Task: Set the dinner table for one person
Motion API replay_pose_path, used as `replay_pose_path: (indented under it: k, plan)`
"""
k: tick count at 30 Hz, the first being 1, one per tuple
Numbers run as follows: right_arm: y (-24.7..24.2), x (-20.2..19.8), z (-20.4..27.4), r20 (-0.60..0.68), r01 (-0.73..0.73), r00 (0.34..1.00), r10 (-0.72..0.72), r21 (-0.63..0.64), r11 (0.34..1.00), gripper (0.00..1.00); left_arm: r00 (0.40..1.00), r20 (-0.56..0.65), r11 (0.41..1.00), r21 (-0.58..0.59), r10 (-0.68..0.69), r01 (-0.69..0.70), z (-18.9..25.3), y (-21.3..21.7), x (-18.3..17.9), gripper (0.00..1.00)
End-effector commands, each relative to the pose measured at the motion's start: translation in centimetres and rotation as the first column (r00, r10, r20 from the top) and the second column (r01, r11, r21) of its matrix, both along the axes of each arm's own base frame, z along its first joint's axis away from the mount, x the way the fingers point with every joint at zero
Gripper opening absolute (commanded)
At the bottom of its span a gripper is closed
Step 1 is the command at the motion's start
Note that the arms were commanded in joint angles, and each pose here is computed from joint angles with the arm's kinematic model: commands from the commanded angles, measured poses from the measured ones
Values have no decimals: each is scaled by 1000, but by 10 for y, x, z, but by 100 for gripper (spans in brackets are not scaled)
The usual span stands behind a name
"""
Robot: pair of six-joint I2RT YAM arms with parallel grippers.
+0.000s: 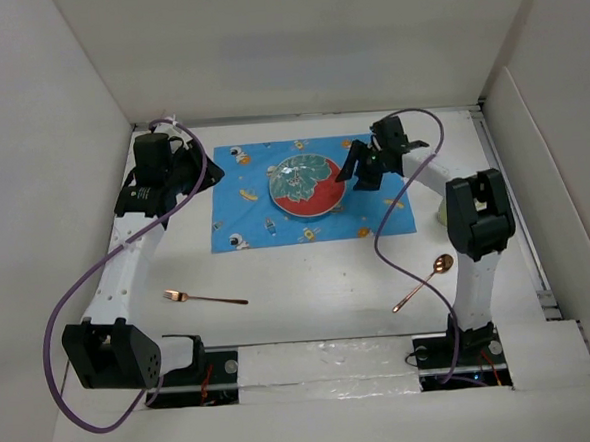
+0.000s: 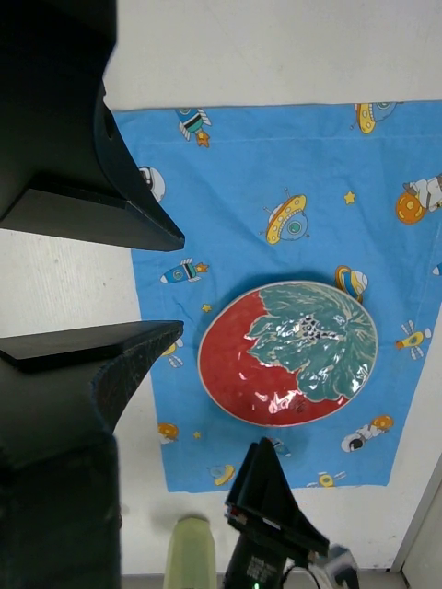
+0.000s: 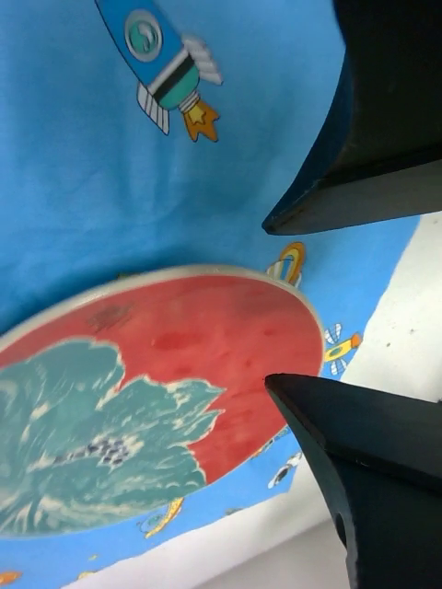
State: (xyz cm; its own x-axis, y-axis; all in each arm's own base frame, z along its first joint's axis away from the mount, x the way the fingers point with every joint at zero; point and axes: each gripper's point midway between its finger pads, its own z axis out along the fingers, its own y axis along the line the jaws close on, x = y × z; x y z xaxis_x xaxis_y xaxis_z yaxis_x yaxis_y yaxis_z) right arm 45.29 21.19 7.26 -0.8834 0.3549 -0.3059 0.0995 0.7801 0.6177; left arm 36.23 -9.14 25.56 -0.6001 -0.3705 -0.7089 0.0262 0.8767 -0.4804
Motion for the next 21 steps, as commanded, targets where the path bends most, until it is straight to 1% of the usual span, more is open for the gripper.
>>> replay_pose_path:
  k: [1, 2, 3, 4, 5, 6, 7, 8, 9, 10, 11, 12, 13, 14, 15, 16, 17, 19, 20, 21]
  plan:
    - [-25, 13, 92, 223, 9, 975, 20, -129, 992, 67, 999, 45, 1000, 1, -4, 4, 10, 1, 4, 34]
    - [-31, 5, 100, 227, 14, 974, 22, -157, 987, 51, 999, 46, 1000, -4, -12, 12, 11, -1, 4, 34]
    - [-50, 5, 108, 261, 58, 965, -2, -205, 977, 33, 999, 50, 1000, -5, -17, 17, 12, -1, 4, 34]
    - [-72, 4, 118, 289, 110, 957, -41, -229, 967, 17, 998, 53, 1000, -8, -24, 25, 13, -2, 3, 31]
    - [-92, -7, 150, 360, 171, 930, -78, -236, 956, 0, 997, 55, 999, -13, -51, 51, 13, -6, 2, 26]
    - [-119, -18, 139, 352, 231, 928, -120, -292, 928, 0, 995, 71, 997, -19, -73, 75, 16, -10, -1, 20]
    - [-140, -26, 146, 373, 282, 914, -158, -305, 910, 0, 993, 77, 995, -28, -92, 94, 13, -13, -3, 9]
    - [-180, -41, 168, 421, 381, 876, -237, -301, 874, 0, 990, 82, 992, -47, -117, 121, 12, -18, -6, 5]
    - [-210, -57, 154, 406, 444, 867, -291, -362, 819, 0, 989, 88, 990, -62, -123, 129, 13, -20, -8, 2]
    - [-232, -68, 155, 414, 490, 849, -330, -380, 785, 0, 988, 78, 988, -72, -132, 138, 6, -22, -10, 0]
    - [-264, -85, 152, 405, 550, 824, -396, -404, 731, 0, 986, 71, 984, -87, -149, 155, 3, -26, -12, 0]
    - [-284, -101, 160, 437, 609, 786, -436, -428, 668, 0, 987, 60, 983, -94, -151, 156, -1, -27, -12, 0]
    - [-292, -114, 144, 410, 615, 787, -461, -464, 637, 0, 985, 52, 981, -95, -163, 167, -4, -31, -15, 0]
    - [-298, -127, 136, 407, 631, 776, -483, -480, 610, 29, 986, 42, 982, -94, -163, 166, -9, -30, -15, 0]
    - [-302, -128, 138, 411, 647, 763, -499, -474, 598, 30, 986, 42, 982, -94, -163, 166, -9, -30, -15, 0]
    - [-306, -135, 127, 386, 648, 761, -521, -485, 588, 39, 986, 33, 981, -99, -162, 164, -10, -31, -16, 11]
    - [-312, -139, 121, 367, 651, 757, -541, -493, 577, 51, 986, 30, 980, -105, -165, 168, -11, -32, -17, 18]
    - [-321, -142, 108, 329, 644, 761, -558, -489, 589, 55, 986, 26, 979, -119, -166, 168, -12, -33, -18, 31]
    - [-320, -139, 103, 320, 636, 767, -556, -486, 599, 56, 985, 24, 976, -127, -174, 175, -13, -35, -18, 33]
    - [-318, -135, 93, 289, 619, 781, -554, -477, 624, 56, 984, 22, 975, -135, -177, 179, -14, -36, -17, 35]
